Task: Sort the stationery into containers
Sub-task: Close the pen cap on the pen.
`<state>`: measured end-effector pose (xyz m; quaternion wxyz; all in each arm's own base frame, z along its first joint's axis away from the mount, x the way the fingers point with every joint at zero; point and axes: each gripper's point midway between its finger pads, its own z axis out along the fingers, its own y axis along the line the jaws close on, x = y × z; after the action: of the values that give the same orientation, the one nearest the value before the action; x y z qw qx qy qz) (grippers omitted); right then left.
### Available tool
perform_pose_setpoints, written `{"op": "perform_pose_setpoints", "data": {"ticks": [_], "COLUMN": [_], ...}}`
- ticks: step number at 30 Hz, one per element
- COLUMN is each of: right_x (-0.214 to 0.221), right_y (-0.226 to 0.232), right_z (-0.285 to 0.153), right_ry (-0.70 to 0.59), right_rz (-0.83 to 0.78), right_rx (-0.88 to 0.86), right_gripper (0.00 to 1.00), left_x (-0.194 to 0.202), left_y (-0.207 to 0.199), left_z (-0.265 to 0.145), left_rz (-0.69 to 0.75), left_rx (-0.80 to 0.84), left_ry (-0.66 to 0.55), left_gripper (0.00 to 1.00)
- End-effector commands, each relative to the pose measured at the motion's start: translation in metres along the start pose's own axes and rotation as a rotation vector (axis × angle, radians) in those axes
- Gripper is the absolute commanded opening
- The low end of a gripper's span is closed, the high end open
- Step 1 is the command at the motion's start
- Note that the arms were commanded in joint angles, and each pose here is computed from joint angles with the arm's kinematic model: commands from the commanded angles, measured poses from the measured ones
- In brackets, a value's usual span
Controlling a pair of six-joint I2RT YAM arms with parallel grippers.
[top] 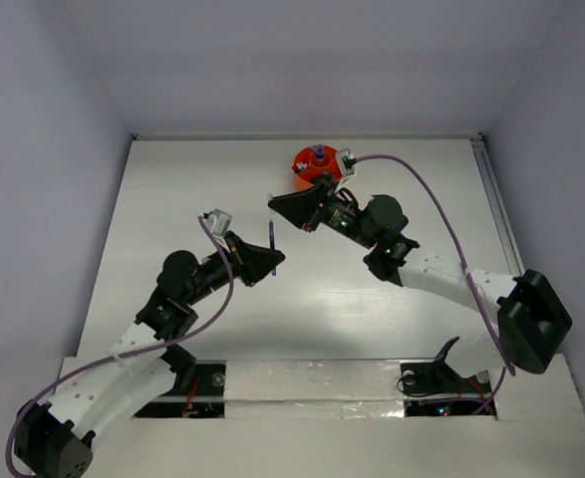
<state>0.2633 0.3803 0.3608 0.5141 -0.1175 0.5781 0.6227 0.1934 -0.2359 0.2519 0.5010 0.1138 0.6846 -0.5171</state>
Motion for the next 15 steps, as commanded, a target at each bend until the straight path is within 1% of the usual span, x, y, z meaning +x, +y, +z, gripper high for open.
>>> {"op": "perform_pose_setpoints", "data": {"ticks": [1, 6, 15], "right_x": [-0.0126, -0.0125, -0.006], "right_y": [0.0126, 0.0123, 0.0076], "right_z": [0.0017, 0.0036, 0.0063], "right_ry": [-0.051, -0.052, -0.037], "right_rz": [-0.023, -0.021, -0.009], "right_rx": [-0.044, -0.047, -0.046], "right_gripper": [0.0, 0.0, 0.0], "left_x": [-0.0238, -0.0186, -0.0236], "left_y": [-0.023, -0.0216, -0.0242], "left_z": [0.0004, 0.0007, 0.0001], "left_rz": [0.036, 0.027, 0.04], "left_rx": [0.074, 0.077, 0.081], "left_ry": [-0.063, -0.046, -0.062], "left_gripper": [0.0, 0.0, 0.0]}}
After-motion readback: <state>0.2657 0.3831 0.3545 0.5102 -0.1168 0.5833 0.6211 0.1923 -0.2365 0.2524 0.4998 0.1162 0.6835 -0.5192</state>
